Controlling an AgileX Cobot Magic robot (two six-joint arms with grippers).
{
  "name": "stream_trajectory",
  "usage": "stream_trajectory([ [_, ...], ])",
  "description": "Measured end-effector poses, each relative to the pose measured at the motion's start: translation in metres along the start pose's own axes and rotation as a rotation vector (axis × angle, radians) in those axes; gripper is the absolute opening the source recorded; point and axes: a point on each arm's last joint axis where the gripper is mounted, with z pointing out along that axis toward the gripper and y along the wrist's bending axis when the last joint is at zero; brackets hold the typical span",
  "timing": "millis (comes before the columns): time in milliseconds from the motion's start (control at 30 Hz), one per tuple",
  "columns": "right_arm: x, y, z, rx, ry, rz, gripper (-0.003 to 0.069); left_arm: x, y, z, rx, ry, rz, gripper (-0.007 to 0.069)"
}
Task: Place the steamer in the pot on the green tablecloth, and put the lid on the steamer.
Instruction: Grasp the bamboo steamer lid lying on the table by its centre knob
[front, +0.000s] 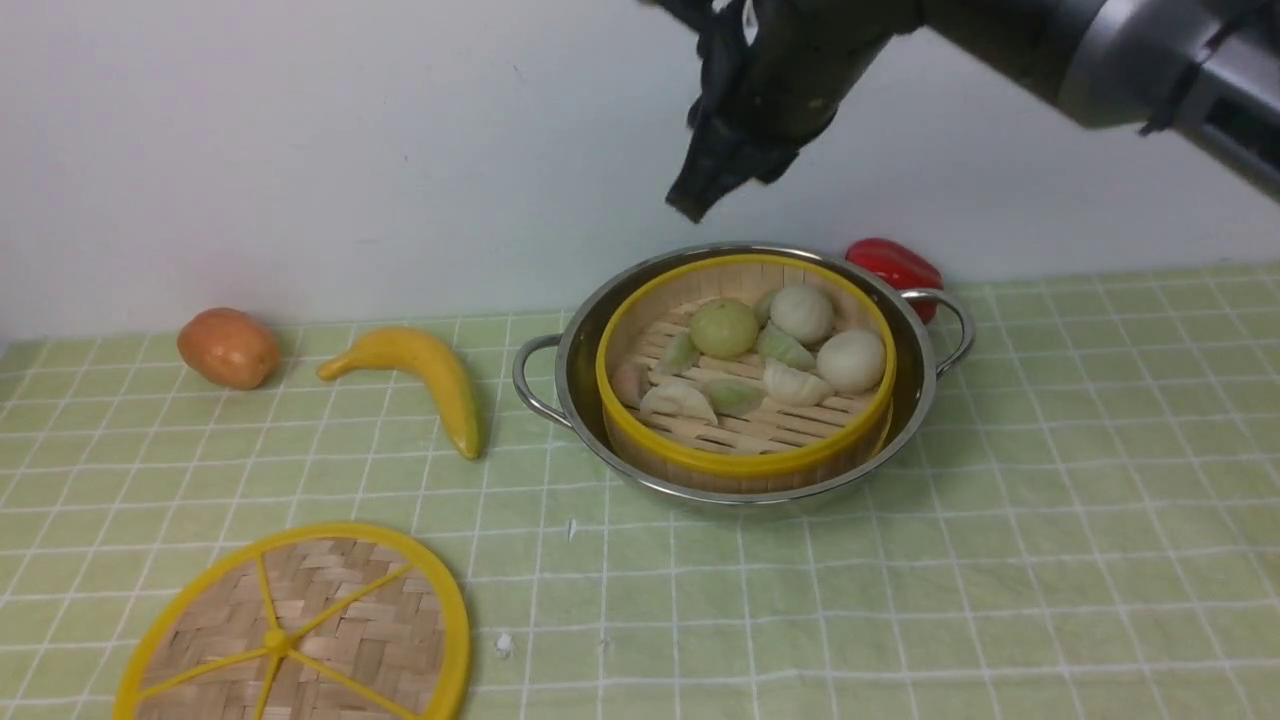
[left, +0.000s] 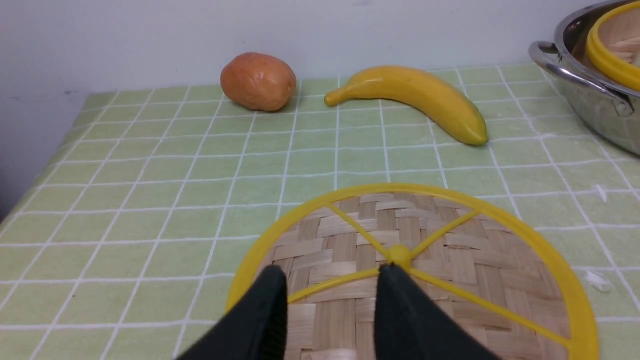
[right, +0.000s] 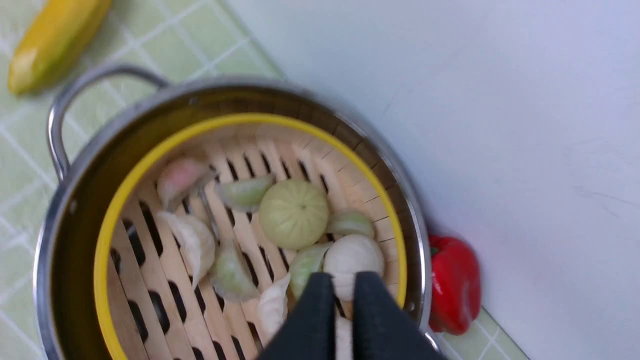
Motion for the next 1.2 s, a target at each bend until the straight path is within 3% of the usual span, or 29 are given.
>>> stream_trajectory([
  [67, -0.002, -0.007, -0.021, 0.009, -0.040, 0.059, -0.0008, 0.000, 0.000, 0.000, 0.000, 0.000, 0.000, 0.0243],
  [333, -0.005, -0.020, -0.078, -0.030, -0.151, 0.312, -0.0013, 0.000, 0.000, 0.000, 0.000, 0.000, 0.000, 0.0243],
  [667, 0.003, -0.023, -0.076, 0.000, -0.126, 0.315, -0.0005, 0.000, 0.000, 0.000, 0.000, 0.000, 0.000, 0.0243],
  [800, 0.037, -0.018, -0.082, 0.003, -0.031, 0.311, -0.0001, 0.000, 0.000, 0.000, 0.000, 0.000, 0.000, 0.0243],
  [900, 0.099, -0.010, -0.102, -0.018, 0.037, 0.343, 0.0001, 0.000, 0.000, 0.000, 0.000, 0.000, 0.000, 0.0243],
  [1033, 0.171, -0.001, -0.126, -0.018, -0.093, 0.406, 0.0004, 0.000, 0.000, 0.000, 0.000, 0.000, 0.000, 0.0243],
  [1067, 0.208, 0.002, -0.134, -0.019, -0.154, 0.453, 0.0006, 0.000, 0.000, 0.000, 0.000, 0.000, 0.000, 0.0243],
  [1133, 0.229, 0.003, -0.139, -0.015, -0.219, 0.487, 0.0009, 0.000, 0.000, 0.000, 0.000, 0.000, 0.000, 0.0243],
  [1167, 0.273, 0.006, -0.145, 0.011, -0.313, 0.542, 0.0015, 0.000, 0.000, 0.000, 0.000, 0.000, 0.000, 0.0243],
  [1200, 0.289, 0.008, -0.148, 0.026, -0.366, 0.560, 0.0018, 0.000, 0.000, 0.000, 0.000, 0.000, 0.000, 0.0243],
])
